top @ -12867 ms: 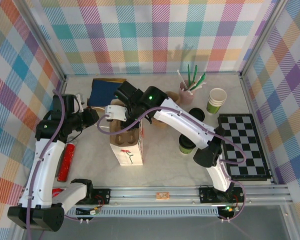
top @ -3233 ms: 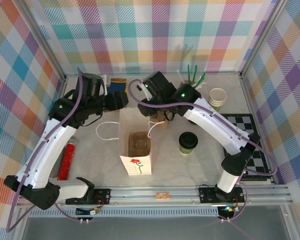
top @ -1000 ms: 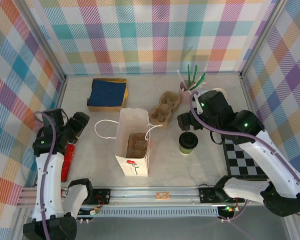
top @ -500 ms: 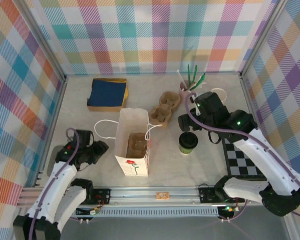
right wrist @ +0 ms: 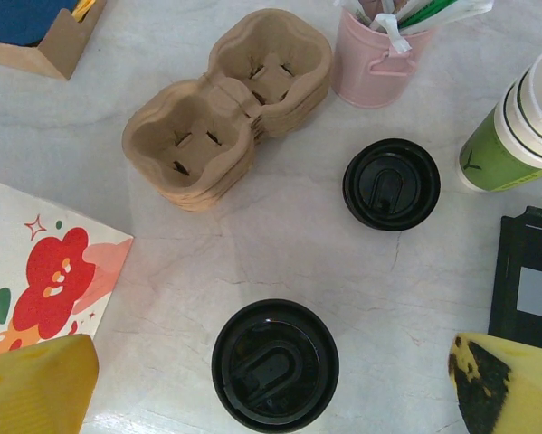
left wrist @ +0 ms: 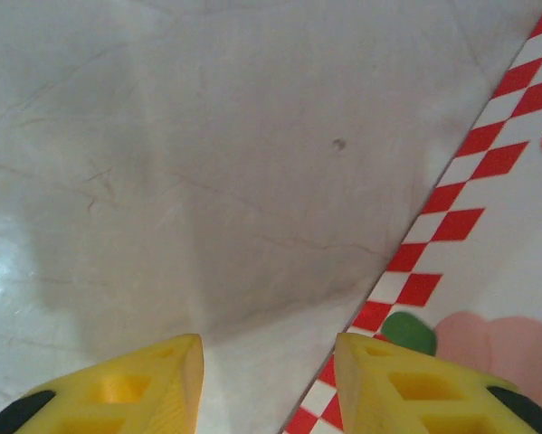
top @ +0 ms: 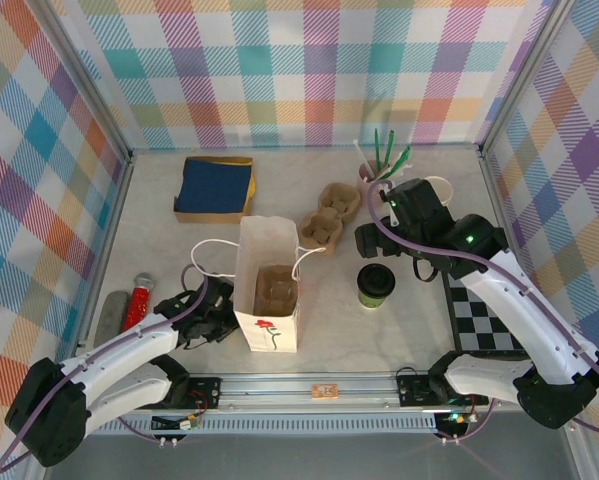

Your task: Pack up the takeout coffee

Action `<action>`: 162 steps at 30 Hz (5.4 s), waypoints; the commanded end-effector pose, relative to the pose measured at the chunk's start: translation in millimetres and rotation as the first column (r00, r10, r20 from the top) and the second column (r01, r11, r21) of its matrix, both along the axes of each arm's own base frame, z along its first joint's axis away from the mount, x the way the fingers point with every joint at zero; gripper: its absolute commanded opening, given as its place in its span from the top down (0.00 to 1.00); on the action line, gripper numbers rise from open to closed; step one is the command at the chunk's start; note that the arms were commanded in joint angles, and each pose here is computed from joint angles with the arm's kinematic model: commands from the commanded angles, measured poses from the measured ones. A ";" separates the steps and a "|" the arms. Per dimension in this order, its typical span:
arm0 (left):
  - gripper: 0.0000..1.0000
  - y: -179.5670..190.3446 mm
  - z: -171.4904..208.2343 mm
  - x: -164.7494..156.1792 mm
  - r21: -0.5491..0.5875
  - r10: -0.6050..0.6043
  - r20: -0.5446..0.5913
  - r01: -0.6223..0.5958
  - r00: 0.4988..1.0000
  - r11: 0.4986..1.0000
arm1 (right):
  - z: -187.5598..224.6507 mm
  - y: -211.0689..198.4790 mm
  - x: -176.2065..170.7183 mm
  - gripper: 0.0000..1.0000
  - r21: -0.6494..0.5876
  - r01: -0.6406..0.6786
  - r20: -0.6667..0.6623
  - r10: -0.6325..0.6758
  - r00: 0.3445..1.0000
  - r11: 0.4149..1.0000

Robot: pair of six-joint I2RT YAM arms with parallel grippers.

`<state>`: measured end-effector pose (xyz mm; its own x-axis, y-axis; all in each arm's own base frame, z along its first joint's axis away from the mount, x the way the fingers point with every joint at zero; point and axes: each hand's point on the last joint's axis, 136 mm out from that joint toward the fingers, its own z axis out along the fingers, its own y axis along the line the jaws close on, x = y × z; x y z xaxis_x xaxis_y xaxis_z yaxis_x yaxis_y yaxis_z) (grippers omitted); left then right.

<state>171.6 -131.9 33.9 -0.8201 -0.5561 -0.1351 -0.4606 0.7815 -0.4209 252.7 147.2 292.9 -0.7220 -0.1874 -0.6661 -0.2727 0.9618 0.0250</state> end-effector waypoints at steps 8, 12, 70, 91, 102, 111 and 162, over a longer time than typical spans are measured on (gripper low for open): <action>0.59 -33.8 0.5 15.6 -0.036 -0.020 0.048 0.021 0.999 0.999 | 6.3 -3.1 4.0 0.01 0.037 0.027 0.016 -0.028 0.999 0.999; 0.60 -38.9 0.8 19.8 -0.031 -0.024 0.061 0.026 0.998 0.999 | 4.9 -5.6 5.5 0.01 0.032 0.036 0.012 -0.037 0.999 0.999; 0.48 87.9 194.3 37.9 0.094 0.081 0.419 -0.133 0.904 0.987 | -146.1 11.1 -15.5 0.01 0.023 0.655 -0.584 -0.522 0.622 0.755; 0.48 92.5 182.3 37.4 0.094 0.095 0.391 -0.143 0.915 0.985 | -167.6 -3.9 -26.3 0.01 -0.094 0.641 -0.575 -0.568 0.589 0.761; 0.48 92.6 177.2 39.0 0.092 0.098 0.383 -0.144 0.918 0.985 | -153.7 -4.6 -25.3 0.01 -0.080 0.631 -0.560 -0.559 0.612 0.771; 0.48 92.3 172.8 40.8 0.090 0.100 0.375 -0.144 0.921 0.986 | -159.3 -1.7 -26.1 0.01 -0.075 0.619 -0.572 -0.542 0.616 0.782; 0.50 95.5 172.5 38.4 0.110 0.091 0.377 -0.142 0.922 0.984 | -190.1 7.1 -20.2 0.01 -0.114 0.626 -0.596 -0.557 0.578 0.771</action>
<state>211.3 -41.3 208.4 -0.6304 -0.6061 -0.4850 -0.3787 0.7855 -0.4895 237.4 156.3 109.9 -0.8885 0.4478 -0.1006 0.4397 0.8934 0.0925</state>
